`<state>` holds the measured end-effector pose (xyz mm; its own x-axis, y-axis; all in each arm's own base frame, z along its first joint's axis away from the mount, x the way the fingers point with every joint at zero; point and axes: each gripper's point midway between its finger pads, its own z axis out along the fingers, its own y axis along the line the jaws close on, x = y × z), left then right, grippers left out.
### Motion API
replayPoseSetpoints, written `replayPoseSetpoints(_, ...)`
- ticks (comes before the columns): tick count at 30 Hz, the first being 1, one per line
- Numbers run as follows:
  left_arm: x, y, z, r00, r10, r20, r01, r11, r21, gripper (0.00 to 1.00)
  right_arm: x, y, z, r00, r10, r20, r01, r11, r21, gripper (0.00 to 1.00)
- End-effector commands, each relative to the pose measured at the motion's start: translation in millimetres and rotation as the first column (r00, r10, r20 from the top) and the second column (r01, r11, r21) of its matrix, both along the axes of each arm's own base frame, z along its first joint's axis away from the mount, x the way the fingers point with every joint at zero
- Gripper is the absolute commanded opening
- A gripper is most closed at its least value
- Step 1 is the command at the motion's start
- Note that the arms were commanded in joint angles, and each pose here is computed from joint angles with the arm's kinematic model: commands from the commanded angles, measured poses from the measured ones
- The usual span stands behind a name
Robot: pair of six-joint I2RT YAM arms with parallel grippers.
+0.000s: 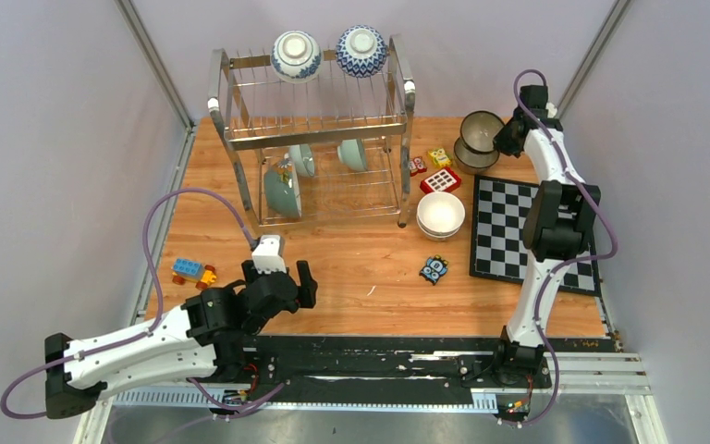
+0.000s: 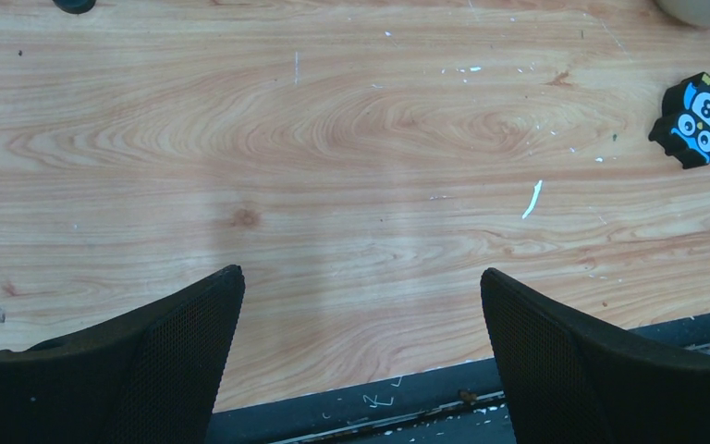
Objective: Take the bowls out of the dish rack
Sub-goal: Place the bowl with the bowl.
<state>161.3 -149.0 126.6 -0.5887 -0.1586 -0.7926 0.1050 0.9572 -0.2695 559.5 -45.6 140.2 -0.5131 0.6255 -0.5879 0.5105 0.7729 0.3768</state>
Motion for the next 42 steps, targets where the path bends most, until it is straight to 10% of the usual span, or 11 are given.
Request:
replayPoseSetpoints(1,4.5,-5.1,9.8,1.000,0.008,0.011,-0.008,1.000,-0.009,1.00,23.7,-6.4,20.0,0.995,-0.017,0.099,0.014,0.999,0.032,0.03)
replayPoseSetpoints(28,7.6,-16.6,1.7,1.000,-0.002,-0.013,0.003,1.000,0.026,1.00,20.5,-4.5,-19.2,1.000,-0.002,0.016,0.002,0.999,0.042,0.04)
replayPoseSetpoints(42,6.7,-15.8,-3.4,1.000,0.001,-0.017,0.000,1.000,0.025,1.00,19.6,-2.8,-20.7,1.000,0.024,0.007,-0.024,0.999,0.035,0.28)
